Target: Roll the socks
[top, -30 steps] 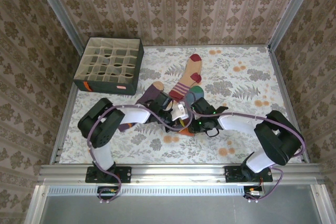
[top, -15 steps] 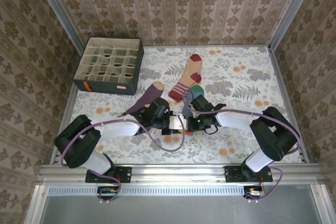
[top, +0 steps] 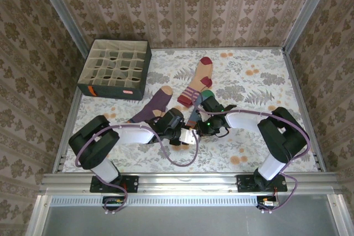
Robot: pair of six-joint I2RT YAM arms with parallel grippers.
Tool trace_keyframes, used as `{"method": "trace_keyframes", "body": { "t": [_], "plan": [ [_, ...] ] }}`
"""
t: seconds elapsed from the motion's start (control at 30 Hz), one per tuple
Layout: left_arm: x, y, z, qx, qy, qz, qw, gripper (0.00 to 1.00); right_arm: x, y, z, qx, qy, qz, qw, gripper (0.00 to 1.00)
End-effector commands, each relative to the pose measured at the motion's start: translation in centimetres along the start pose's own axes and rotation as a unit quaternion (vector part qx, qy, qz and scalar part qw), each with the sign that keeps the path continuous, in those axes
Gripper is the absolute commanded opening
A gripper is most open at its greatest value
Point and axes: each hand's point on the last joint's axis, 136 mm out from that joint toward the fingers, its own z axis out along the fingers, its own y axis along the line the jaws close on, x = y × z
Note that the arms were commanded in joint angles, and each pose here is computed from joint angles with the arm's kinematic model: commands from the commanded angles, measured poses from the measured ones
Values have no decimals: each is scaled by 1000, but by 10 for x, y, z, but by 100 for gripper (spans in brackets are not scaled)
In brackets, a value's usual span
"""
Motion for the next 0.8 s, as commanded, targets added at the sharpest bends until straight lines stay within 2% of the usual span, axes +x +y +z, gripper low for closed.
{"method": "trace_keyframes", "body": {
  "t": [0.0,0.2,0.27,0.3,0.37,0.4,0.47,0.63,0.77],
  "plan": [
    [8,3,3,0,12,21,1000,40,77,-54,17,93,135,44,986,17],
    [25,-2,14,19,40,25,999,40,72,-50,14,82,124,34,988,16],
    [27,-3,16,30,53,11,998,34,66,-47,10,74,105,32,991,20],
    [27,-1,16,34,64,-11,997,29,61,-44,7,65,89,34,993,26],
    [29,-3,14,65,90,-53,992,14,49,-38,-3,40,47,44,997,34],
    [28,-6,13,86,97,-72,989,8,42,-35,-11,23,19,52,998,35],
    [23,-14,11,123,101,-105,982,2,28,-30,-28,-10,-37,62,997,36],
    [1,-20,6,190,63,-193,961,1,9,-21,-71,-50,-160,53,984,30],
    [-8,-14,4,231,48,-265,935,2,9,-20,-80,-59,-200,38,977,29]
  ]
}}
